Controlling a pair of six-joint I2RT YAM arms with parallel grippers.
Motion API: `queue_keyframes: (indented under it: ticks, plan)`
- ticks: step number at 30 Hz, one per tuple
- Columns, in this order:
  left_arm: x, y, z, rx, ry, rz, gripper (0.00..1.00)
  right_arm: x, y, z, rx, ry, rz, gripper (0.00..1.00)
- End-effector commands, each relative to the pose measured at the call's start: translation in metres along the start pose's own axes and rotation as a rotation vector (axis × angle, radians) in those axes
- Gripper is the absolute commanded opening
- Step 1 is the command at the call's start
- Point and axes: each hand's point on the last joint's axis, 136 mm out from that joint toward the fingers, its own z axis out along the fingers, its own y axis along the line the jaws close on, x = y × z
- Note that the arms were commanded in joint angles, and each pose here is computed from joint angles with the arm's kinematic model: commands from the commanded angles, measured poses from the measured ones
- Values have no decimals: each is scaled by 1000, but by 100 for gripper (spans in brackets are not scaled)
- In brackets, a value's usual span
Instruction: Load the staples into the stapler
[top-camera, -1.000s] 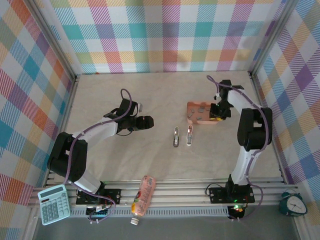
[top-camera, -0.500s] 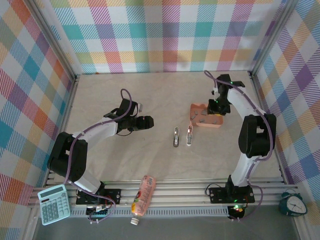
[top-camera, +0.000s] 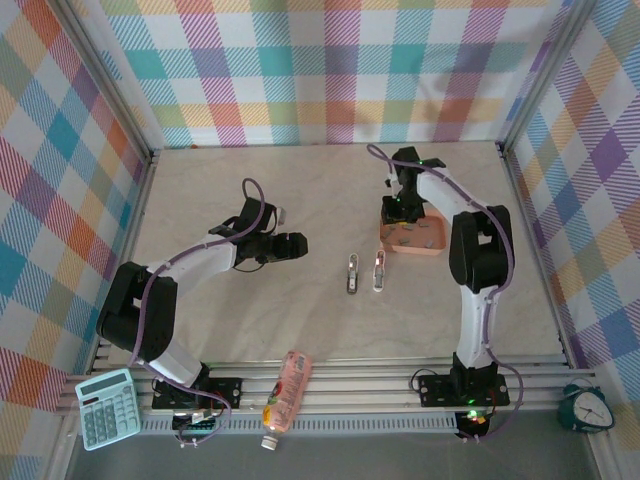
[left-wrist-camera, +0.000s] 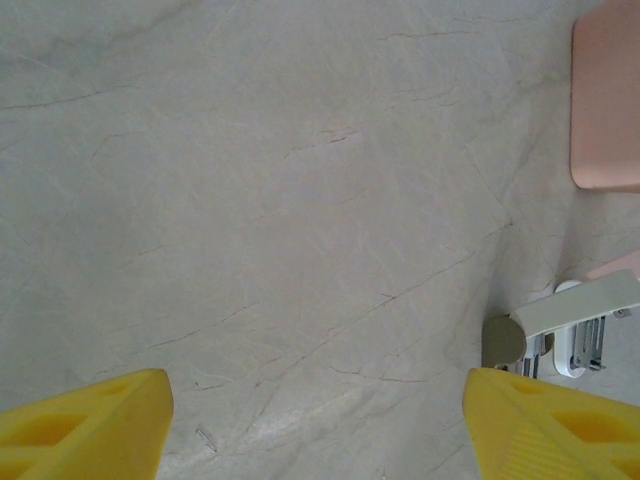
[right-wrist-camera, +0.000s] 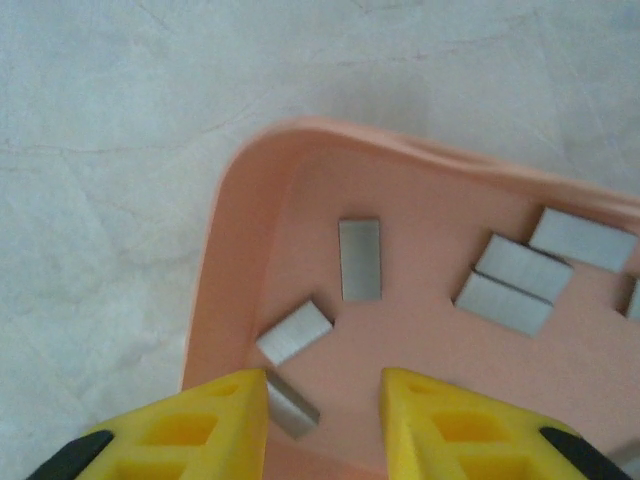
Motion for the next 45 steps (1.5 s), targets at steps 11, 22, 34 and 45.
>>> queue_keyframes:
  ticks: [11, 22, 34, 45]
  plan:
    - [-8, -1, -1, -3, -10, 19, 76, -20, -2, 26, 16, -68, 0, 33]
    - [-7, -1, -1, 0, -6, 16, 76, -9, -7, 40, 35, -36, 8, 32]
    - [-6, -1, 1, 2, -1, 14, 76, -3, -8, 49, 30, -3, 15, 30]
    - [-7, -2, 0, 2, -4, 16, 76, -4, -4, 48, 11, -1, 25, 20]
